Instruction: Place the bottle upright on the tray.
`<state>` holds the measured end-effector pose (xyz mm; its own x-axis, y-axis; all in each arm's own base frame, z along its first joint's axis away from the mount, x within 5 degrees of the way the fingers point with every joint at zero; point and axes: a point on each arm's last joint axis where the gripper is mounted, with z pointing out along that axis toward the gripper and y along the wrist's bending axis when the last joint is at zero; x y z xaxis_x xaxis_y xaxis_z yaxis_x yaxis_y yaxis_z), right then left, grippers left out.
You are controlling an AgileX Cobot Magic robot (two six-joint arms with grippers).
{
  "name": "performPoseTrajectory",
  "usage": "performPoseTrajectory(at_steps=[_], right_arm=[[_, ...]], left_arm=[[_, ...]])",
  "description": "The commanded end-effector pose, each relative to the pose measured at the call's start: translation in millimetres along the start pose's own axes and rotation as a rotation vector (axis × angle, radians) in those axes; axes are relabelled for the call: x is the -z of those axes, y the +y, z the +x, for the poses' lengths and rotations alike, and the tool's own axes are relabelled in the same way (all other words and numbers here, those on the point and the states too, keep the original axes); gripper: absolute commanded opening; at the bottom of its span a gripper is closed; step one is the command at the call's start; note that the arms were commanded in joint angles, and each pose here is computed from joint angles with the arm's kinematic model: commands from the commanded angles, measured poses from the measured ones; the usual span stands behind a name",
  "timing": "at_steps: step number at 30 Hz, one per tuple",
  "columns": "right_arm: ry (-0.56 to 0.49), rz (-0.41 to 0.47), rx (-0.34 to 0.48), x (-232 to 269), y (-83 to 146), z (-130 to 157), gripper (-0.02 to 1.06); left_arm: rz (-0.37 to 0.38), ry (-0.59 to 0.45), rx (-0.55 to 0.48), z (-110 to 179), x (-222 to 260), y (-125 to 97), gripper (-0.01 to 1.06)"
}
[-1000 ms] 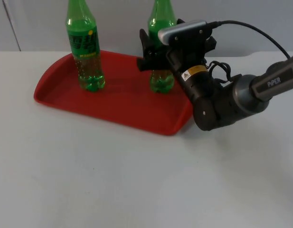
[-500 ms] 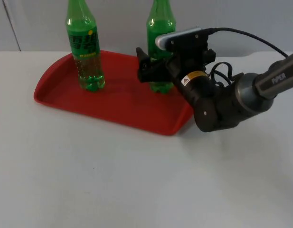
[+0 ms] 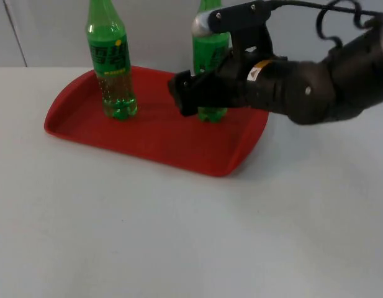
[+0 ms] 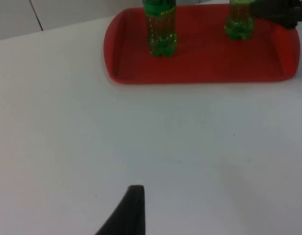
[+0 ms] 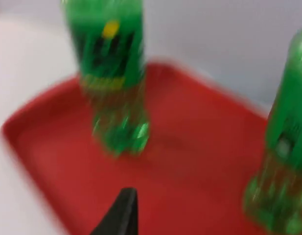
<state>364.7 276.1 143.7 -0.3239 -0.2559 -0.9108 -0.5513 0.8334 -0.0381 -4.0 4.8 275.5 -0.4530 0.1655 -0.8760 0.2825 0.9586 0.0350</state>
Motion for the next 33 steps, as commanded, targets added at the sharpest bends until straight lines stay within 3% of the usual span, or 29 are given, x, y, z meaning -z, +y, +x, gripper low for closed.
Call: performPoseTrajectory(at_steps=[1,5,20,27,33], right_arm=[[0.093,-0.044,0.011,14.9,5.1,-9.1,1.05],[0.234,-0.103,0.013,40.9,8.1,-25.1,1.05],[0.444,-0.192,0.020,90.4,11.5,-47.5,1.05],[0.462,-0.223,0.009,111.9,12.9,-61.0,1.05],[0.384,-0.258,0.039,147.2,25.1,-77.2,1.05]], left_arm=[[0.010,-0.010,0.001,0.5,-0.6,-0.6,1.05],[0.010,-0.010,0.001,0.5,-0.6,-0.6,1.05],[0.010,-0.010,0.001,0.5,-0.6,-0.6,1.05],[0.010,-0.010,0.001,0.5,-0.6,-0.6,1.05],[0.010,-0.010,0.001,0.5,-0.6,-0.6,1.05]])
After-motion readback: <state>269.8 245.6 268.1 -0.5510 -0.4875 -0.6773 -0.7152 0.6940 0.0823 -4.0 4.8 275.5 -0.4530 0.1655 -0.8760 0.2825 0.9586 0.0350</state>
